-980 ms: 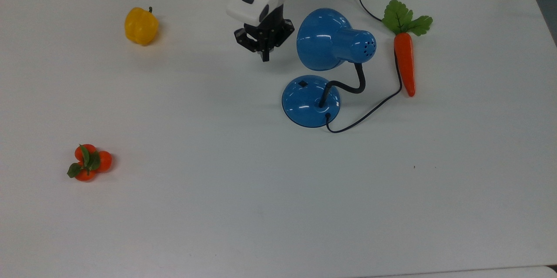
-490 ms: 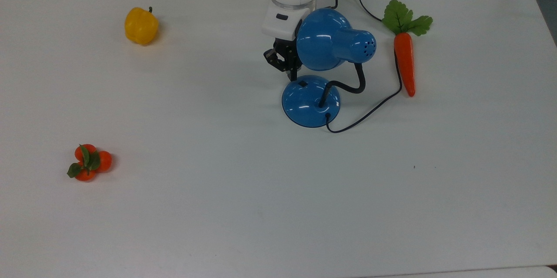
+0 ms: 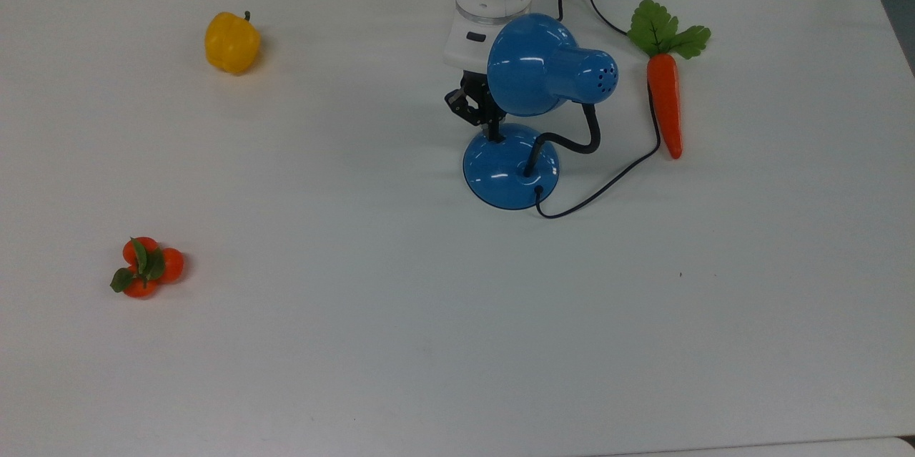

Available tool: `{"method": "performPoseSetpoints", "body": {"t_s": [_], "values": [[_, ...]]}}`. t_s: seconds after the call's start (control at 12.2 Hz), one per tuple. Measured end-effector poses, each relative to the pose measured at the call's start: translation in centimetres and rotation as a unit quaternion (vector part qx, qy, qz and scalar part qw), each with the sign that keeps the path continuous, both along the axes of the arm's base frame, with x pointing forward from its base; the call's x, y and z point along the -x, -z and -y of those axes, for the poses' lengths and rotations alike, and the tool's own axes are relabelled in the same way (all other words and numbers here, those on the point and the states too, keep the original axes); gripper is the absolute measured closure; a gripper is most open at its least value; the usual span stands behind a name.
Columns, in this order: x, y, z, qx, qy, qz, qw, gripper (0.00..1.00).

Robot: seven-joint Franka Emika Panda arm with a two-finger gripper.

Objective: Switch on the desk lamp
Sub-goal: 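Press down on the lamp base switch with the gripper fingers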

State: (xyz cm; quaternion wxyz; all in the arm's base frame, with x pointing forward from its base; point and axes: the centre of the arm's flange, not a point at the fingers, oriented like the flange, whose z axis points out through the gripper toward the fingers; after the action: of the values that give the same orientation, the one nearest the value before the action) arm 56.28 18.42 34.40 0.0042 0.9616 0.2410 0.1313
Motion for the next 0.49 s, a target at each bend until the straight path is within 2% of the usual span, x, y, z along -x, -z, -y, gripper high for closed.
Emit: {"method": "performPoseSetpoints", "body": {"t_s": [0.49], "values": [[0.0,0.56,-0.63,-0.003,-0.005,0.004,1.0,0.99]]}}
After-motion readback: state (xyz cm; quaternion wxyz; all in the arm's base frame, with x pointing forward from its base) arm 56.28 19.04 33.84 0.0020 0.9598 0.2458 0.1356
